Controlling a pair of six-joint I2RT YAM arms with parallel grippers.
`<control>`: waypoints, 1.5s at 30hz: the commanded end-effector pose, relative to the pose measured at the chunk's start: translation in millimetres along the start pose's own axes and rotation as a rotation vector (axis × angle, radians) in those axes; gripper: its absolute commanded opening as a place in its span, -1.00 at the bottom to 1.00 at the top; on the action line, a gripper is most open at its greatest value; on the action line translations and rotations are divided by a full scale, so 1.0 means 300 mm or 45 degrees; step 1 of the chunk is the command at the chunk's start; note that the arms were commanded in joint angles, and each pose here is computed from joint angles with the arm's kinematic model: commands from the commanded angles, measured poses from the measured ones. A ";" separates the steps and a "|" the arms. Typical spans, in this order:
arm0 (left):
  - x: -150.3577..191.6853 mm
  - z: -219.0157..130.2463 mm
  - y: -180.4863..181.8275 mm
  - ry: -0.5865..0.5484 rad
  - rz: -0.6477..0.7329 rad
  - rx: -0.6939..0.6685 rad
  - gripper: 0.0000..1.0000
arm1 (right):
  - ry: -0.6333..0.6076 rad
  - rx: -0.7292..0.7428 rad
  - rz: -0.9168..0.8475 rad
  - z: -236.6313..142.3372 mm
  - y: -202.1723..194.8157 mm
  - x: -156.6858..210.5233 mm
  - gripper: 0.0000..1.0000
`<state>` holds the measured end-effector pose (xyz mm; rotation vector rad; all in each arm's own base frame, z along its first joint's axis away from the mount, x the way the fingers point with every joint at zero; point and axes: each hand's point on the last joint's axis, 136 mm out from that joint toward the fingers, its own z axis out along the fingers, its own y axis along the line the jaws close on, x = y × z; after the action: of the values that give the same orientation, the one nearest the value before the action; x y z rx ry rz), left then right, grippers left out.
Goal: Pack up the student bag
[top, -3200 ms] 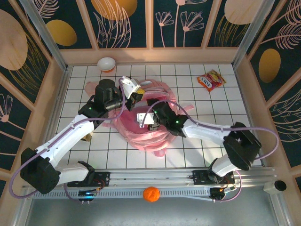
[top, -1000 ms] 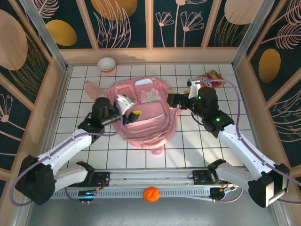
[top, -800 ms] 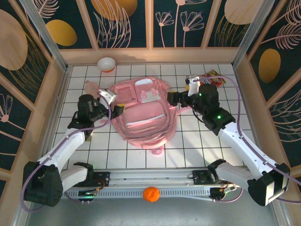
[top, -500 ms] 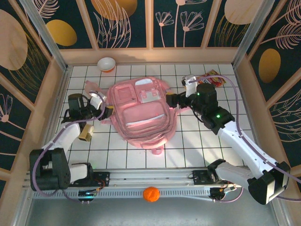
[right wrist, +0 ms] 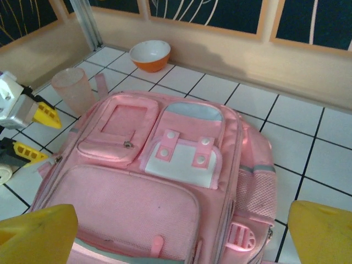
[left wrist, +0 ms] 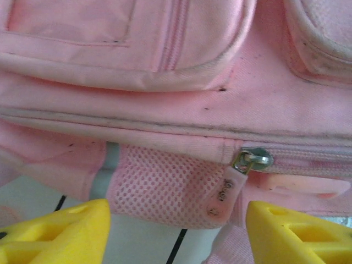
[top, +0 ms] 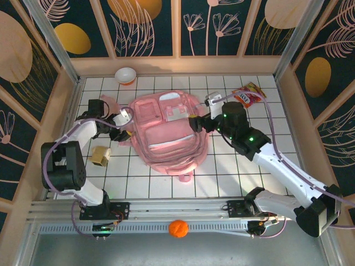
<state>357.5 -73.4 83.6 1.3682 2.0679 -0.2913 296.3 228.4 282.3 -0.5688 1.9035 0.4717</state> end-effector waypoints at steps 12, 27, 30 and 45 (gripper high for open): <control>-0.004 0.122 -0.159 0.028 0.048 0.380 0.21 | 0.081 0.020 -0.037 0.043 0.011 0.062 0.96; -0.021 0.053 -0.172 0.026 0.097 0.233 -0.69 | 0.100 0.003 -0.008 0.052 0.020 0.096 0.94; -0.014 0.053 -0.187 0.014 0.085 0.222 -0.87 | 0.104 -0.017 -0.032 0.063 0.041 0.102 0.92; -0.052 0.017 -0.177 -0.081 0.059 0.033 -1.00 | 0.234 -0.350 -0.707 0.180 0.373 0.327 0.64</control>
<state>319.4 -100.5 72.2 1.4381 2.0281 -0.2934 240.6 319.5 201.5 -1.1491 1.8344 0.4034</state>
